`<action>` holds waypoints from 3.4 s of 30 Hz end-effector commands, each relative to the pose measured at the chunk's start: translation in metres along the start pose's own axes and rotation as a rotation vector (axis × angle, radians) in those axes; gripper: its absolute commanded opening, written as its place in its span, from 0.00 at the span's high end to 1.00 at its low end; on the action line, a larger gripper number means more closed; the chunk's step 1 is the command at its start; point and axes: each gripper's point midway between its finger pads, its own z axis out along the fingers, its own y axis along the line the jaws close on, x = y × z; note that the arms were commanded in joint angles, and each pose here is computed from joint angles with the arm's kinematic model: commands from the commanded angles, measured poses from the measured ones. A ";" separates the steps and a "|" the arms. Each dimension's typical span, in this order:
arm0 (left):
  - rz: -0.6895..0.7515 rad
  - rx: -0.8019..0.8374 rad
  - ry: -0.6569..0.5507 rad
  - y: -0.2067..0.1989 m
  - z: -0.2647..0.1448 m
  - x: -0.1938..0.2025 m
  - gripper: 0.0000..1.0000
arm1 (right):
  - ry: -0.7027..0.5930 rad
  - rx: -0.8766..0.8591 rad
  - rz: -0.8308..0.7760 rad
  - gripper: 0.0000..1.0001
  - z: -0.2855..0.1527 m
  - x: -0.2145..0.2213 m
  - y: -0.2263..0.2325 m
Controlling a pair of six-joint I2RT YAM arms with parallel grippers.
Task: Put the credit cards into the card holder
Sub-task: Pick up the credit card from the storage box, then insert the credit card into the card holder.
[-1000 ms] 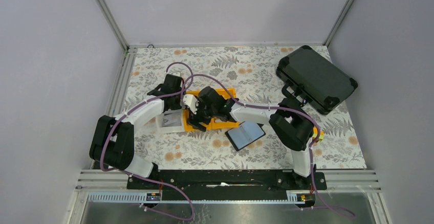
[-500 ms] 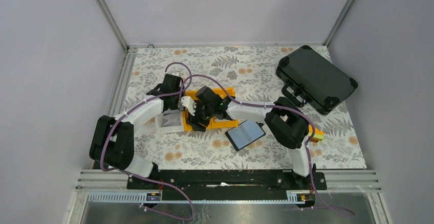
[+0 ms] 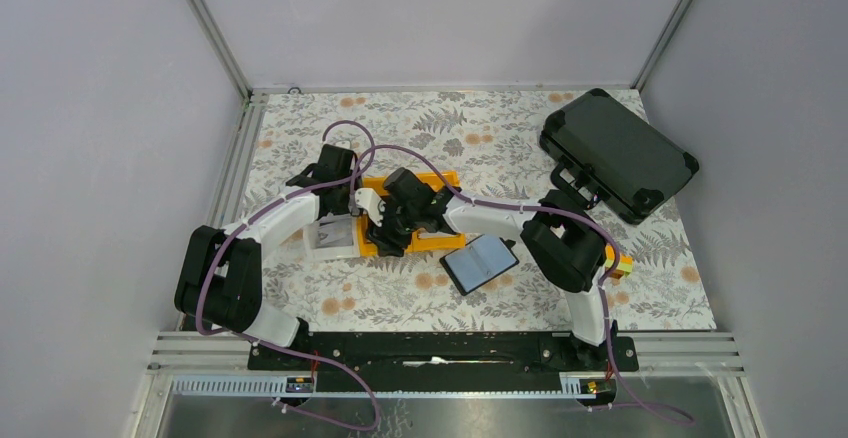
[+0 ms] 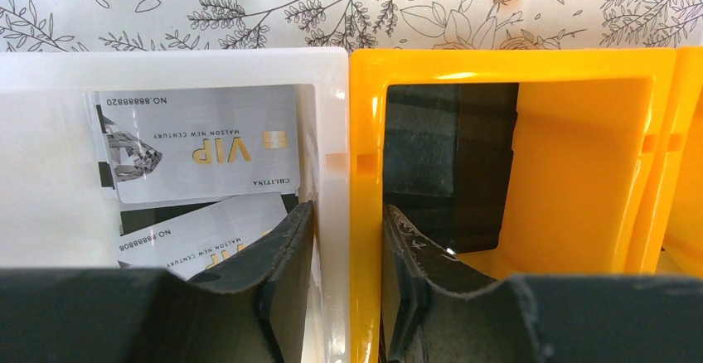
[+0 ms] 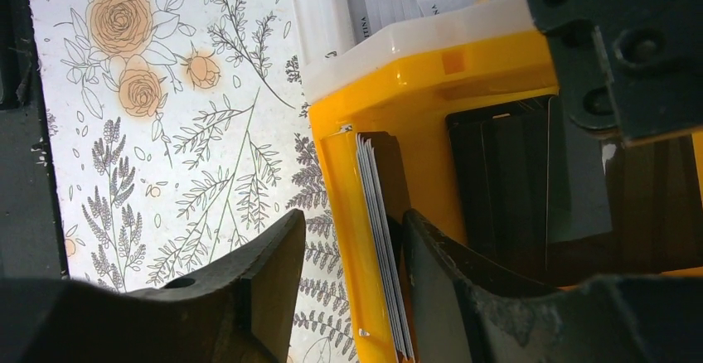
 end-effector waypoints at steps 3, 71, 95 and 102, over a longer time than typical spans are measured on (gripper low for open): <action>-0.031 0.082 -0.077 -0.020 -0.009 -0.026 1.00 | -0.008 -0.030 0.024 0.51 -0.010 -0.015 0.010; -0.057 0.050 -0.107 -0.013 -0.007 -0.031 1.00 | -0.225 0.205 -0.054 1.00 -0.054 -0.073 -0.019; -0.195 -0.124 -0.280 0.026 -0.005 -0.098 1.00 | -0.482 0.607 0.270 1.00 -0.203 -0.047 -0.036; -0.153 -0.075 -0.329 0.013 -0.031 -0.123 0.54 | -0.497 0.576 0.631 1.00 -0.232 0.033 -0.060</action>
